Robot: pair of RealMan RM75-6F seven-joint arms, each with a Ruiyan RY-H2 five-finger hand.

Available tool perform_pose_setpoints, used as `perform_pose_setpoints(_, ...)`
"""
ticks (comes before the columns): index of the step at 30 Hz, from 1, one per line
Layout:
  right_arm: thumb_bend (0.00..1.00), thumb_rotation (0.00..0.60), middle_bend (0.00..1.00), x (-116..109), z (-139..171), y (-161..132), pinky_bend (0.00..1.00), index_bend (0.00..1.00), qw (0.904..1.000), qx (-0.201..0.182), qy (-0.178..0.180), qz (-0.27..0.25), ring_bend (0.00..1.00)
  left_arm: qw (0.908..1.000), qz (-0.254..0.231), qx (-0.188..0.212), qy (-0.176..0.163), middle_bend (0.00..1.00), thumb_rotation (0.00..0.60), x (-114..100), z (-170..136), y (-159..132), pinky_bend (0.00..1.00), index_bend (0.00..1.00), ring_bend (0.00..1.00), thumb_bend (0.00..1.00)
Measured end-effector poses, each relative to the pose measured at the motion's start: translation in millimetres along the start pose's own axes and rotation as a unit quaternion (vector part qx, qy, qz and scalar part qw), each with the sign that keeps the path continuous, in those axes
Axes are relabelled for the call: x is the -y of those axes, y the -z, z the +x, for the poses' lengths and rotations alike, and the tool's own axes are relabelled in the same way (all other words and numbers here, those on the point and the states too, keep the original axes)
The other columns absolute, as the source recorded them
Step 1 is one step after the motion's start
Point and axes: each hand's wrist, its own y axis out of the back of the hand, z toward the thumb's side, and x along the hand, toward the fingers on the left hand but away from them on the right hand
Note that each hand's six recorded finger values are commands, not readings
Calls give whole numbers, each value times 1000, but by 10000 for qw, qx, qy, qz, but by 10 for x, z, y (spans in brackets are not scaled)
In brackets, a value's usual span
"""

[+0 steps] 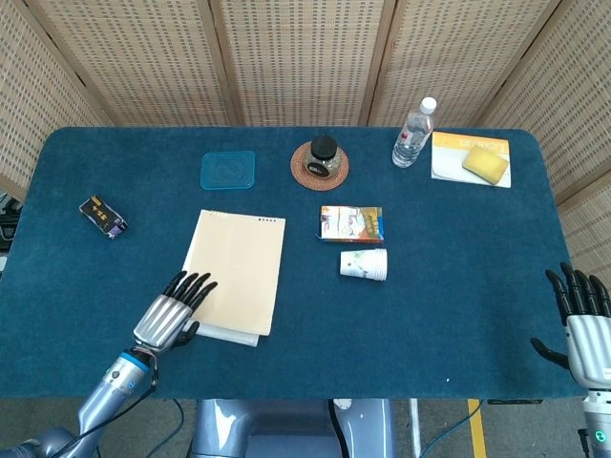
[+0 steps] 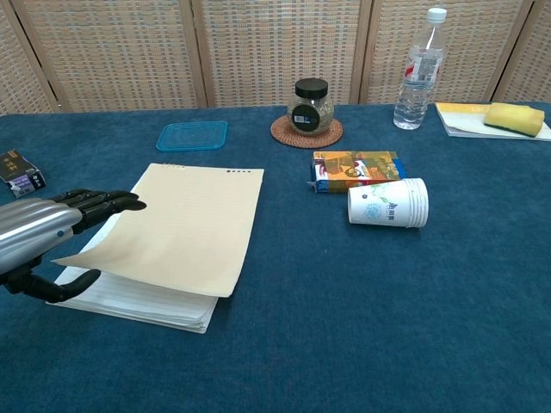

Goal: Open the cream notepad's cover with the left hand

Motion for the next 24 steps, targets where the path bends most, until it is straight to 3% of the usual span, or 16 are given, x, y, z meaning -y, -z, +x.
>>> perform_pose_setpoints(5,0,600,0,-7,-4,8,0,0,10000,10,5,-22,0,10000,-19,-30,60,0,600,16,-17,38,0,0,0,496)
perform_pose_setpoints(11,0,600,0,-15,3,3,0,0,10000,-1,13,-43,0,9999,-128,-57,-98,0,600,-13,13,87,0,0,0,494)
perform_pose_setpoints(17,0,600,0,-5,-4,8,0,0,10000,-1,-10,-45,0,9991,-271,-98,-318,0,600,-109,157,113,0,0,0,507)
perform_pose_setpoints(24,0,600,0,7,-14,22,0,0,10000,27,-33,-39,0,9990,-300,-210,-272,0,600,-155,342,143,0,0,0,503)
